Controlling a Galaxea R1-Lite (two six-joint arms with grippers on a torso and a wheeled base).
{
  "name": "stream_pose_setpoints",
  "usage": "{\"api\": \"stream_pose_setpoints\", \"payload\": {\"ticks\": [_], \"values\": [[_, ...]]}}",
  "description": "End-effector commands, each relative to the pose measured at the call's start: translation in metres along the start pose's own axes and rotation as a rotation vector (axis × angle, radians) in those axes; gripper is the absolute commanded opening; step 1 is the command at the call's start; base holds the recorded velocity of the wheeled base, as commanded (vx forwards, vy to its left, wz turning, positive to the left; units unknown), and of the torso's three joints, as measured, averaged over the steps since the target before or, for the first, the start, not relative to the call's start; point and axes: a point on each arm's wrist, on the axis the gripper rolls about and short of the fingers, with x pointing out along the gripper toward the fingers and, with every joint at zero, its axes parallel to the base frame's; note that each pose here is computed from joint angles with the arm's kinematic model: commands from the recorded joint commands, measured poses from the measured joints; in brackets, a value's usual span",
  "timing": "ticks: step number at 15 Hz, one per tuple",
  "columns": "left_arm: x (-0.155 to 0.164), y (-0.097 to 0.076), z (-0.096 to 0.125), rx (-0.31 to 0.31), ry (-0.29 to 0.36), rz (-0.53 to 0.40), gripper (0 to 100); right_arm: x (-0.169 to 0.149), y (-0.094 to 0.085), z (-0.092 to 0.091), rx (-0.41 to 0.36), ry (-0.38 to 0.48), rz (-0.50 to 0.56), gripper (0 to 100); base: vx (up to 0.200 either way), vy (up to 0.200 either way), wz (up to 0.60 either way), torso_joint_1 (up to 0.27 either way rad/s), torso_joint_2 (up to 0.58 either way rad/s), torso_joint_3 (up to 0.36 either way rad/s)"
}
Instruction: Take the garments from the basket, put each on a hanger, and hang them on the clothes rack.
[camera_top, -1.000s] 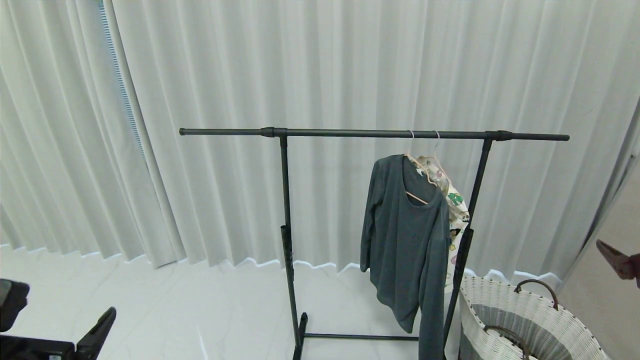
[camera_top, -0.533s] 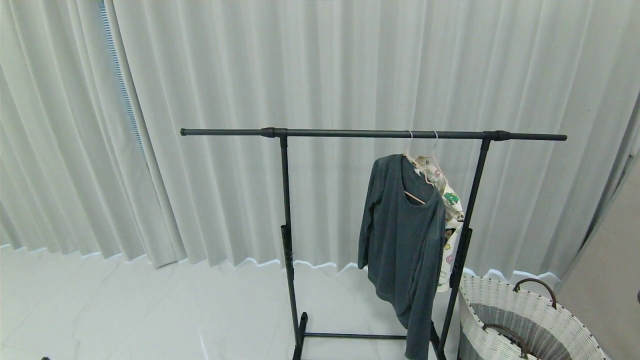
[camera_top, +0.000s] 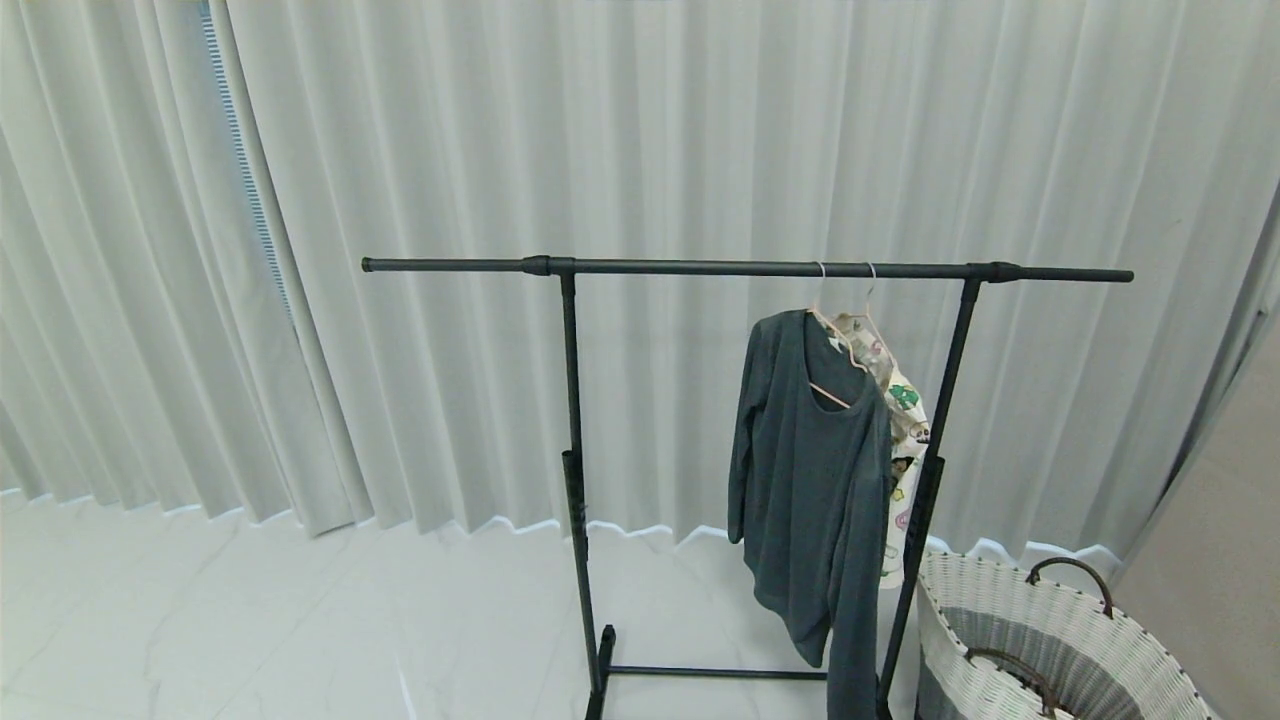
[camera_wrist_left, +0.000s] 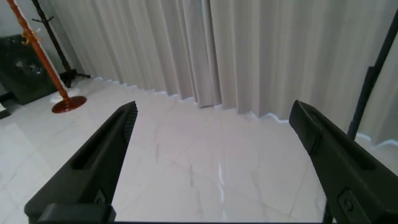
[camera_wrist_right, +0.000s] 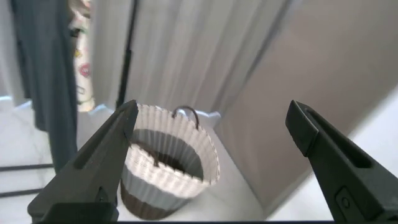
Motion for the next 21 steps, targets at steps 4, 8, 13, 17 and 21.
{"api": "stream_pose_setpoints", "payload": {"ticks": [4,8,13,17,21], "values": [[-0.003,0.0,-0.001,-0.033,-0.069,-0.097,100,-0.006,-0.001,-0.005,0.065,-0.044,-0.032,100,0.0,0.0,0.0,0.0,0.0,0.0],[-0.008,-0.007,-0.002,-0.231,-0.129,-0.487,100,-0.007,0.006,-0.004,0.095,-0.11,0.279,100,0.0,0.0,0.0,0.0,0.0,0.0],[-0.007,-0.008,-0.007,-0.184,-0.089,-0.462,100,-0.011,0.011,-0.007,0.128,-0.045,0.466,100,0.0,0.0,0.0,0.0,0.0,0.0],[-0.008,-0.008,-0.007,-0.184,-0.089,-0.465,0,-0.009,0.008,-0.008,0.108,-0.021,0.34,100,0.0,0.0,0.0,0.0,0.0,0.0],[-0.008,-0.008,-0.007,-0.185,-0.087,-0.466,0,-0.01,0.008,-0.008,0.114,-0.023,0.338,100,0.0,0.0,0.0,0.0,0.0,0.0]]}}
